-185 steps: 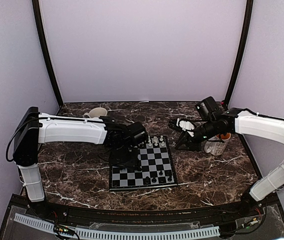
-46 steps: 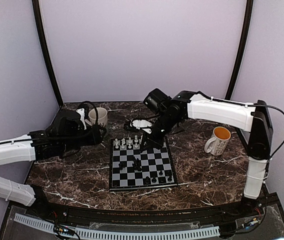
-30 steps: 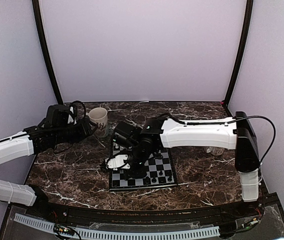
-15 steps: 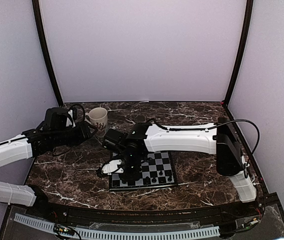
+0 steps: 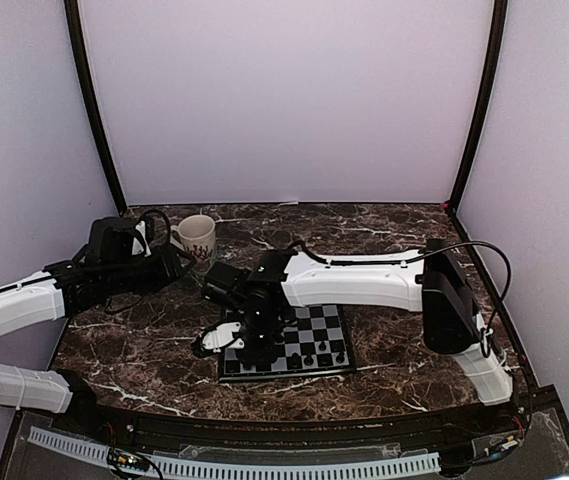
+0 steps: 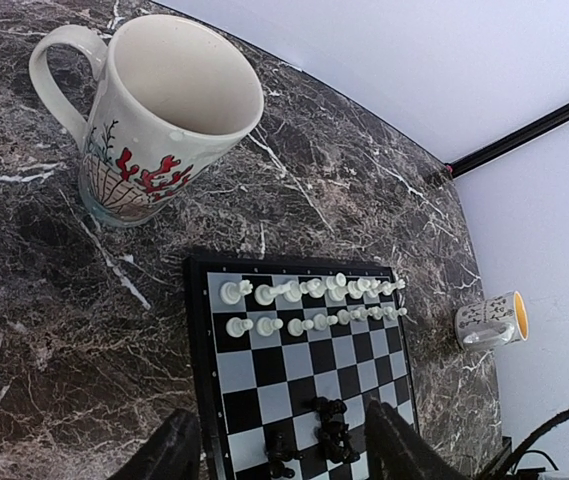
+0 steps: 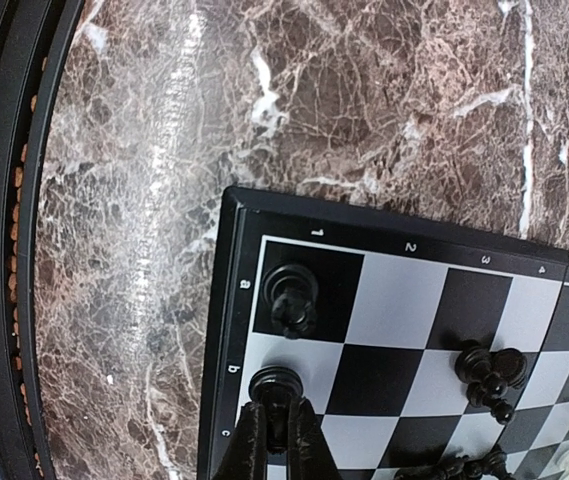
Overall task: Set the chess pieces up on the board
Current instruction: Place the knight at g8.
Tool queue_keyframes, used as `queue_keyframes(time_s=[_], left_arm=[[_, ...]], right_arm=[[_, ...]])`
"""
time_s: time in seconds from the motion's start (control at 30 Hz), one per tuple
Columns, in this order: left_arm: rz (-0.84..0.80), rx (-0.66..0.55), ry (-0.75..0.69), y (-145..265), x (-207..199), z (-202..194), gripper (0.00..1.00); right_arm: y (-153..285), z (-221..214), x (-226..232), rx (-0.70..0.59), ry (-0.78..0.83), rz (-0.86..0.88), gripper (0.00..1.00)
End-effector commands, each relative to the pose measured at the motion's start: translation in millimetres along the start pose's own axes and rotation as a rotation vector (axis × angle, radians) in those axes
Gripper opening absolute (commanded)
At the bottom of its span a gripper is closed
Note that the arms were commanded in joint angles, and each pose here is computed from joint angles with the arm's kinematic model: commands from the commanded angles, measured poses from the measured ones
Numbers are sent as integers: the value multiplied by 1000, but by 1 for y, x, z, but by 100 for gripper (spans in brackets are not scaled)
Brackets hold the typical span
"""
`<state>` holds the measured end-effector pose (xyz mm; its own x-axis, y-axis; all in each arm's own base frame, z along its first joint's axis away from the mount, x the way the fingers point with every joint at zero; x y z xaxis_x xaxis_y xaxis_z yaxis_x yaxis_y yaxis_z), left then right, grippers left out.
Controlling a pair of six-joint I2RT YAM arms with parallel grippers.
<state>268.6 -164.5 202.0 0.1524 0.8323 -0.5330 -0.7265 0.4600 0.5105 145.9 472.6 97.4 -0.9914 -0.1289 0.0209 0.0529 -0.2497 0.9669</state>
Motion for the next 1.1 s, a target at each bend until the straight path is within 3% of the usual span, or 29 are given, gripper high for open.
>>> queue_keyframes(time_s=[0.0, 0.43, 0.77, 1.07], left_arm=[[-21, -15, 1, 2, -1, 1, 58], [-23, -2, 0, -1, 0, -2, 58], [-28, 15, -9, -5, -1, -3, 58], [-5, 21, -45, -4, 0, -2, 58]], right_arm=[[-4, 6, 1, -3, -5, 4, 1], [-4, 5, 3, -5, -12, 25, 6], [5, 7, 2, -21, -14, 11, 20], [60, -4, -10, -123, -66, 0, 23]])
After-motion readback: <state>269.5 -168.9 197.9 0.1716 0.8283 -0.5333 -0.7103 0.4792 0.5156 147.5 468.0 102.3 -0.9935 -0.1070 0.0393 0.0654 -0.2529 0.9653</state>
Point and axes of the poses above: each gripper's point midway between its finger pads, its own y axis back along the fingers, its own x axis along the line the jaws close on, z = x × y, the point moved 4 cm from there along y, back along the fingers, and after that the axes turned 8 degrees about -y, right-handed, at the moved point
